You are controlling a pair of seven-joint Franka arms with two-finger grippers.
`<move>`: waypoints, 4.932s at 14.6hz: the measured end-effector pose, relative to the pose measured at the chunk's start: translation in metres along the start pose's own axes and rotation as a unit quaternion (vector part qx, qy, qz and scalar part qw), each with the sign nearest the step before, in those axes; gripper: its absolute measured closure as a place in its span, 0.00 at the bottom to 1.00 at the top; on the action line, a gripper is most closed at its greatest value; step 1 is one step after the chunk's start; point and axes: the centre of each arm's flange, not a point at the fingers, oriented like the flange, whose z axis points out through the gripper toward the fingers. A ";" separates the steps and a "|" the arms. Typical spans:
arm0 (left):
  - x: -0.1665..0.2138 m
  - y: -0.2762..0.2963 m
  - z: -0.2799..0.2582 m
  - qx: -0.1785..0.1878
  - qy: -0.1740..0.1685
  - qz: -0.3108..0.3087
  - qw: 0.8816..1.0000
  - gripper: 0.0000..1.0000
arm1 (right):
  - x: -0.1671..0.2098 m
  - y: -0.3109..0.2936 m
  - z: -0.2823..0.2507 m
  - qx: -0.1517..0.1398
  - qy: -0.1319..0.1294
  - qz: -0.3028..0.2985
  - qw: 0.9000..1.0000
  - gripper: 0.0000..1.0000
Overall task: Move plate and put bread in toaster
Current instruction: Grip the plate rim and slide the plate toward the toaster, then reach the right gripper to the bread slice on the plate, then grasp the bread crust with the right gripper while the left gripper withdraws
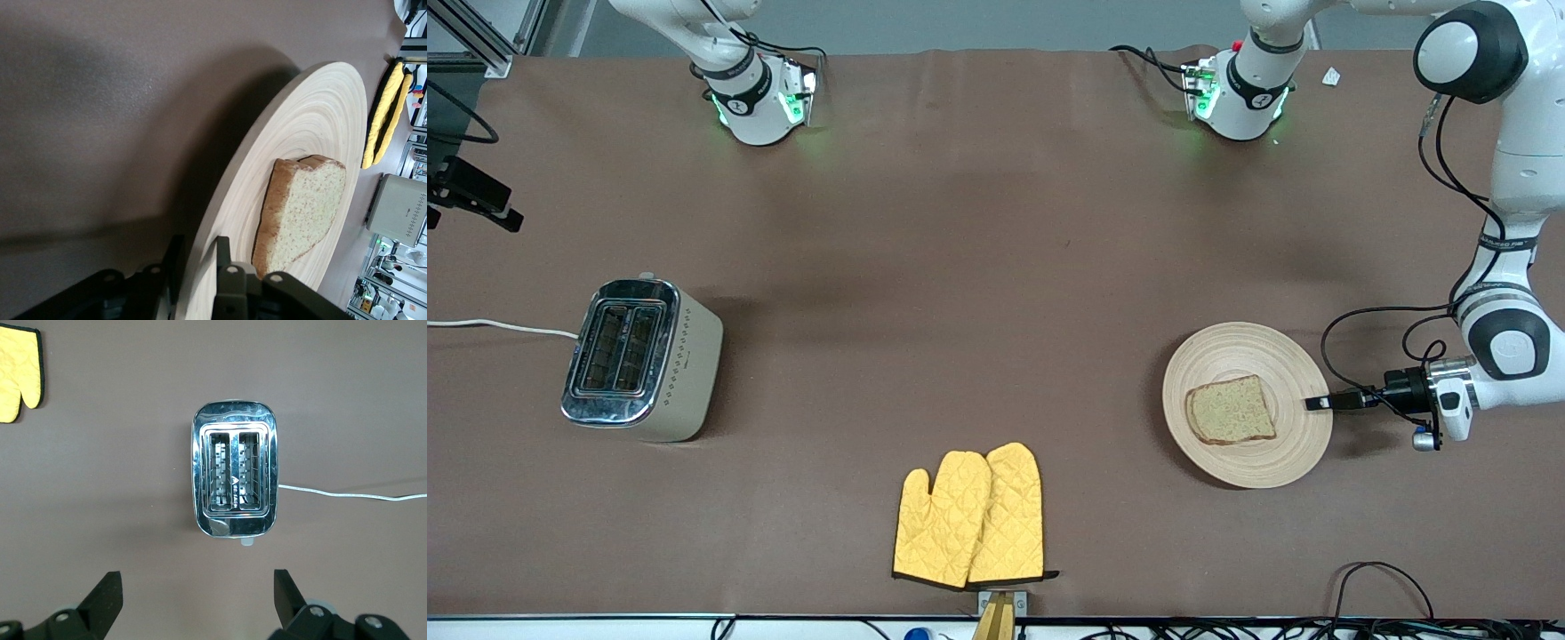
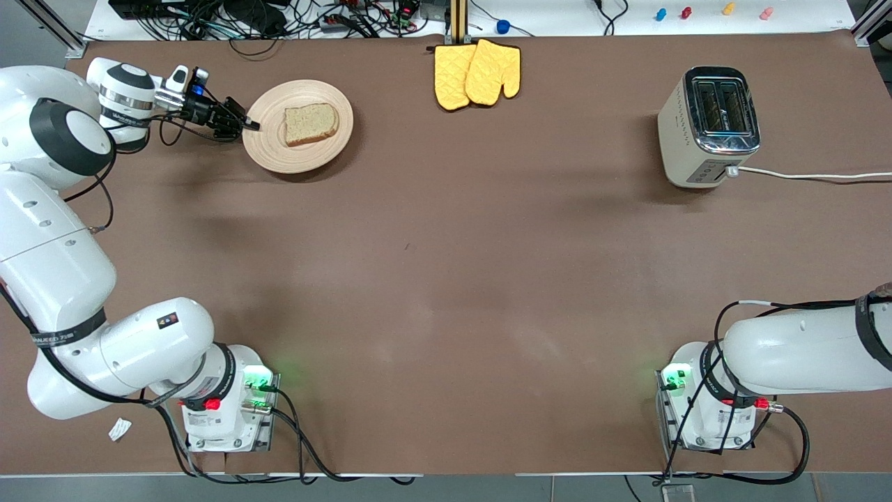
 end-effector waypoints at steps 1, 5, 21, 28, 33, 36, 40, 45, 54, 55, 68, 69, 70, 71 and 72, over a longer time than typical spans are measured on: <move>0.000 0.000 0.000 0.000 0.000 0.002 1.000 0.79 | 0.000 0.000 0.000 0.000 0.000 0.000 1.000 0.00; 0.001 0.002 -0.006 -0.018 0.008 0.031 0.999 0.87 | 0.000 0.000 0.000 0.000 0.000 0.000 1.000 0.00; -0.006 0.170 0.083 -0.096 -0.076 0.190 0.974 0.88 | 0.001 -0.001 -0.001 0.000 0.003 -0.043 0.999 0.00; -0.060 0.309 0.223 -0.049 -0.153 0.181 0.970 0.88 | 0.004 -0.001 -0.004 -0.002 0.020 -0.075 0.997 0.00; -0.105 0.326 0.307 -0.016 -0.174 0.171 0.970 0.88 | 0.006 0.002 0.001 -0.002 0.014 -0.072 0.997 0.00; -0.120 0.312 0.335 -0.016 -0.181 0.158 0.971 0.88 | 0.012 0.009 0.012 -0.002 0.005 -0.065 0.998 0.00; -0.132 0.304 0.361 -0.031 -0.169 0.159 0.972 0.89 | 0.017 0.013 0.023 -0.010 -0.007 -0.063 0.998 0.00; -0.138 0.272 0.379 -0.065 -0.156 0.178 0.969 0.89 | 0.030 -0.008 0.064 0.021 -0.045 -0.028 0.998 0.00; -0.136 0.255 0.388 -0.074 -0.127 0.178 0.973 0.66 | 0.036 -0.225 0.191 0.022 -0.079 0.035 0.996 0.00; -0.134 0.256 0.386 -0.074 -0.122 0.174 0.974 0.54 | 0.033 -0.253 0.211 0.018 -0.078 0.044 0.996 0.00; -0.065 0.362 0.161 0.069 -0.010 0.077 0.995 0.00 | -0.013 -0.409 0.429 0.009 -0.065 0.058 0.996 0.22; -0.065 0.372 0.147 0.097 -0.004 0.075 0.992 0.00 | -0.015 -0.411 0.433 0.010 -0.063 0.059 0.996 0.22; -0.066 0.382 0.133 0.126 0.000 0.070 0.990 0.00 | -0.017 -0.414 0.437 0.011 -0.062 0.062 0.996 0.27; -0.067 0.391 0.121 0.157 0.002 0.063 0.986 0.00 | -0.019 -0.417 0.439 0.011 -0.060 0.066 0.996 0.27; -0.069 0.398 0.110 0.189 0.002 0.058 0.980 0.00 | -0.021 -0.421 0.442 0.012 -0.057 0.066 0.996 0.33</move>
